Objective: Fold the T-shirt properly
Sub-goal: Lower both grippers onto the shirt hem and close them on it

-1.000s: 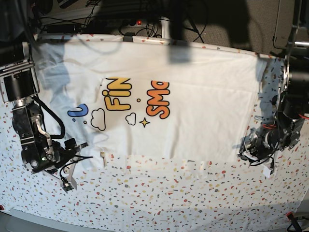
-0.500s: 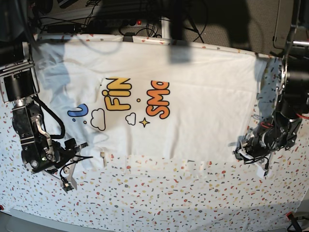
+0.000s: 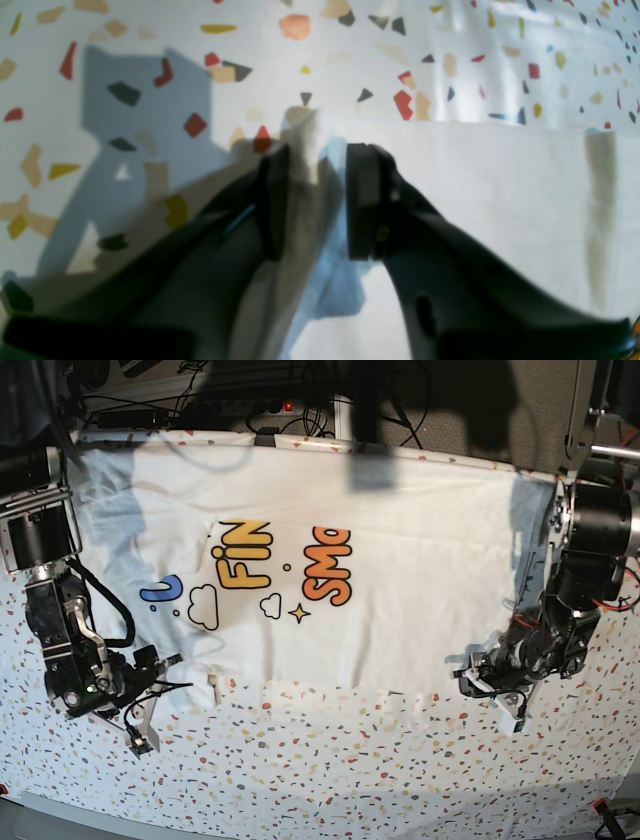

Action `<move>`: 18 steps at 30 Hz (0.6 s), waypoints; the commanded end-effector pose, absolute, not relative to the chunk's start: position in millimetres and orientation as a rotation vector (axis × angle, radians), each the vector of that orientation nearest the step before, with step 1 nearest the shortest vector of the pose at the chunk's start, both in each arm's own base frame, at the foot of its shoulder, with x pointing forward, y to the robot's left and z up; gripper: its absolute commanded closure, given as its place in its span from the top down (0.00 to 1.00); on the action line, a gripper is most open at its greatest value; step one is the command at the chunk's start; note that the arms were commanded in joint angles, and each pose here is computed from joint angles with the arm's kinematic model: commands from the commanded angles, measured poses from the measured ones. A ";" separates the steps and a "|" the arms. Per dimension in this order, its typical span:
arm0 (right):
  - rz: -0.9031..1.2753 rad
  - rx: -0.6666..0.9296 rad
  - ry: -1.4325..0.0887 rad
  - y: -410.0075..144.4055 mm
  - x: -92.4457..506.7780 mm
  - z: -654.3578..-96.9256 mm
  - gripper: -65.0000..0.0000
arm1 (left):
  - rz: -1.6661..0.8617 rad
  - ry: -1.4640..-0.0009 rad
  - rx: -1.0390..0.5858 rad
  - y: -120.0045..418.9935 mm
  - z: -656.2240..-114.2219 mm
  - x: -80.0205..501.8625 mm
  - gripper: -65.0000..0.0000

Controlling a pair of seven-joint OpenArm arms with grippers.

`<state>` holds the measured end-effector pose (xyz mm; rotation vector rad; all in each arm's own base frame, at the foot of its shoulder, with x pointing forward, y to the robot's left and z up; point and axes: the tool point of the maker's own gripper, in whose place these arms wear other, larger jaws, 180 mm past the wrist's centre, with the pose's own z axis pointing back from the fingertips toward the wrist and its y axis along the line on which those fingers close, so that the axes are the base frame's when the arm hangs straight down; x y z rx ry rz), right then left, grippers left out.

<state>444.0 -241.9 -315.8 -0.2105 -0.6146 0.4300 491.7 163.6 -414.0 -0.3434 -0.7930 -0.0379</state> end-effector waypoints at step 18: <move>0.441 -0.481 -0.762 -285.3 477.2 -269.1 0.43 | -0.038 -0.893 -0.346 166.8 -385.5 514.0 0.00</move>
